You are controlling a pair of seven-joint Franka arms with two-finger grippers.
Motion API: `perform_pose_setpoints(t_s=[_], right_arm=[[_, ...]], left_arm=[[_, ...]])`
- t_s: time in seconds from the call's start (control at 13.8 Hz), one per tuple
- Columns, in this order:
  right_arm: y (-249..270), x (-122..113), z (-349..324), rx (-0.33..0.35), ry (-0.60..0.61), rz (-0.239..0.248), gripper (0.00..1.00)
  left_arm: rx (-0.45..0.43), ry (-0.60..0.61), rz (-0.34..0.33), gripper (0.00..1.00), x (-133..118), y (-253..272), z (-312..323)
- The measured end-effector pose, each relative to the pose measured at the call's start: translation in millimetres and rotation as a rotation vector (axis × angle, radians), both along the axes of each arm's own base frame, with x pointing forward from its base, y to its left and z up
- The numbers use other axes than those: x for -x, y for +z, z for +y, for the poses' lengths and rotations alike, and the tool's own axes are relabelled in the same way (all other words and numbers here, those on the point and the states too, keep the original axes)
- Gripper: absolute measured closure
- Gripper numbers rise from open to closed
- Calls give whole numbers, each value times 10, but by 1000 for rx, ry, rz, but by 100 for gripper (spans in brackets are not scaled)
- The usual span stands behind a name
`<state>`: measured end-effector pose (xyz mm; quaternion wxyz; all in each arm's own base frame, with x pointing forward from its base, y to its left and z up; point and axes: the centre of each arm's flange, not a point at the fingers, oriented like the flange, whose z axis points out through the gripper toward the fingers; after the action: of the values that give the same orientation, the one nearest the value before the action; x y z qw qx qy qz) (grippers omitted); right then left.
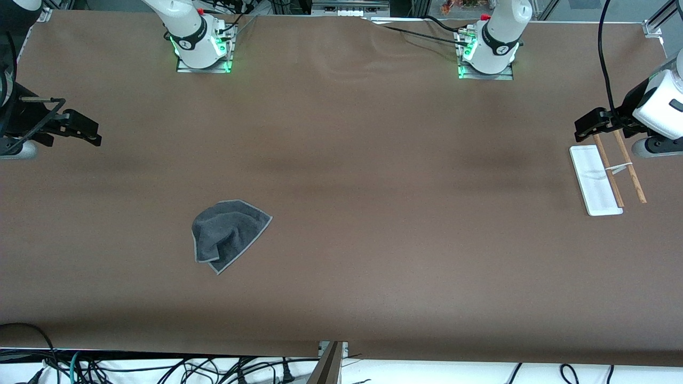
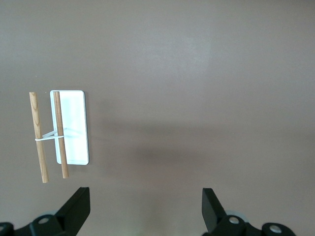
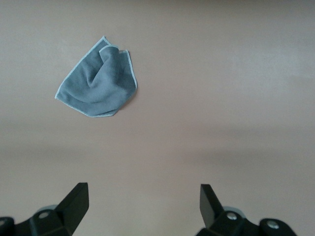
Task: Pass towel and hang on rack
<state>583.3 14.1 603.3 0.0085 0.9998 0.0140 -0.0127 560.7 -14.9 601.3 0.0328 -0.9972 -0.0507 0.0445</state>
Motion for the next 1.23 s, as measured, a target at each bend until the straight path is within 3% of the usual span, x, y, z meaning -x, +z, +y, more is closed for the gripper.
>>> perform_pose_setpoints(t_s=[0.58,1.02,1.23], right_arm=[[-136,-139,-74,-1,-14,-22,0],[-1190,-740,182,-11,29,-28,0],[-1788,-1026,408,-19,61,-75,0]], left_arm=[[0,0,0,0,0,0,-1],[0,0,-1,0,0,3,-2],[0,0,-1,0,-1,5,-2]])
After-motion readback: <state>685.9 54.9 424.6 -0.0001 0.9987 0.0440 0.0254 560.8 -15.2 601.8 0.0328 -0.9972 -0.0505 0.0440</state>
